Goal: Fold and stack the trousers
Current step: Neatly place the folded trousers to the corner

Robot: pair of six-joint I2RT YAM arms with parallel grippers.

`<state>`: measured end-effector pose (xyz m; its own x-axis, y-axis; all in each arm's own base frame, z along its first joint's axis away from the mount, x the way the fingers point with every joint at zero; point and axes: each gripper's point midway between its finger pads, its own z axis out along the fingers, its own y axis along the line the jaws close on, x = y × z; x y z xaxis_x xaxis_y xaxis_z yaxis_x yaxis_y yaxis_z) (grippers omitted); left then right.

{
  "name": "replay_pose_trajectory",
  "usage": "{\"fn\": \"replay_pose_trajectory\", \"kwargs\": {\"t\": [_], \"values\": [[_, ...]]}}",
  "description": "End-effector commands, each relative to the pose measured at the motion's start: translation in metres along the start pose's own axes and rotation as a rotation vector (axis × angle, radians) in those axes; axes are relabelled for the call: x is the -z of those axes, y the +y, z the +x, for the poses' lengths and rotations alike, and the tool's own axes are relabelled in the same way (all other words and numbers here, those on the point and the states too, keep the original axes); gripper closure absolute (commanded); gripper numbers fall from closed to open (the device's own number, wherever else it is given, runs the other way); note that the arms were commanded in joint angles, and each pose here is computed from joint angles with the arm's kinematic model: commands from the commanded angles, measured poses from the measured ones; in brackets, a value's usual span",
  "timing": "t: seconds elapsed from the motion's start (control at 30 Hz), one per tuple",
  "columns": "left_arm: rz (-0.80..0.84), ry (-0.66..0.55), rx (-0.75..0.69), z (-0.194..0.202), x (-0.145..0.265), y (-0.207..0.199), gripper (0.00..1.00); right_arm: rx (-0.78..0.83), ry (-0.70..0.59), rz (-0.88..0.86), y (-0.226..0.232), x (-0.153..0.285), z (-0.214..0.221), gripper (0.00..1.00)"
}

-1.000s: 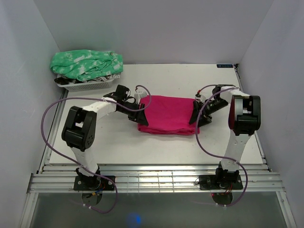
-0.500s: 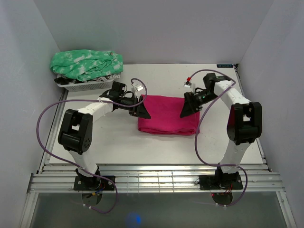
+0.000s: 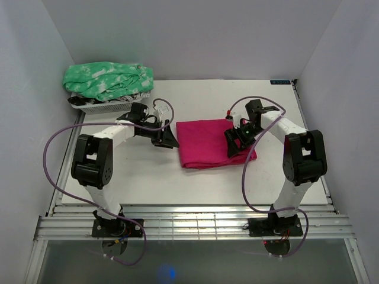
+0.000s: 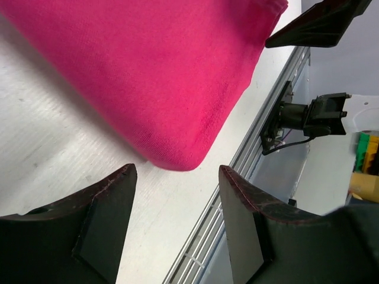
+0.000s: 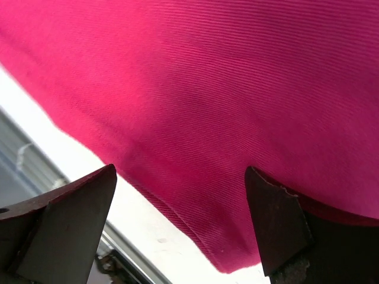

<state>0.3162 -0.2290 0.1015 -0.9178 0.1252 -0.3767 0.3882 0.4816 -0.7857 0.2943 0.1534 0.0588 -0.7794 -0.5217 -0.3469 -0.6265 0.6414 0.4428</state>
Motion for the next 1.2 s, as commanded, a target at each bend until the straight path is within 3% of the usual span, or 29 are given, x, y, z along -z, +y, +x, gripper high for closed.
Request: {"fn": "replay_pose_trajectory", "kwargs": {"t": [0.0, 0.1, 0.23, 0.37, 0.6, 0.83, 0.97, 1.17], "values": [[-0.036, -0.108, -0.150, -0.033, 0.040, -0.028, 0.31, 0.082, -0.056, 0.238, -0.030, 0.035, -0.025, 0.06], [-0.075, -0.206, -0.158, -0.056, 0.073, -0.041, 0.27, 0.068, -0.112, 0.305, -0.014, 0.051, -0.050, 0.02], [-0.155, -0.304, -0.147, -0.071, 0.106, -0.044, 0.17, 0.022, -0.181, 0.297, 0.025, 0.041, -0.078, 0.10], [-0.214, -0.368, -0.166, -0.075, 0.126, -0.049, 0.13, -0.064, -0.122, 0.439, 0.037, 0.007, -0.077, 0.10], [-0.223, -0.395, -0.126, -0.073, 0.136, -0.044, 0.12, -0.100, 0.000, 0.502, 0.034, -0.043, -0.066, 0.10], [-0.235, -0.401, -0.115, -0.073, 0.138, -0.036, 0.12, -0.247, 0.116, 0.606, -0.033, -0.065, -0.038, 0.10], [-0.245, -0.400, -0.116, -0.073, 0.143, -0.028, 0.12, -0.342, 0.094, 0.617, -0.108, -0.035, -0.039, 0.10], [-0.245, -0.403, -0.104, -0.070, 0.148, -0.015, 0.12, -0.324, -0.013, 0.648, -0.202, 0.015, -0.056, 0.10]]}}
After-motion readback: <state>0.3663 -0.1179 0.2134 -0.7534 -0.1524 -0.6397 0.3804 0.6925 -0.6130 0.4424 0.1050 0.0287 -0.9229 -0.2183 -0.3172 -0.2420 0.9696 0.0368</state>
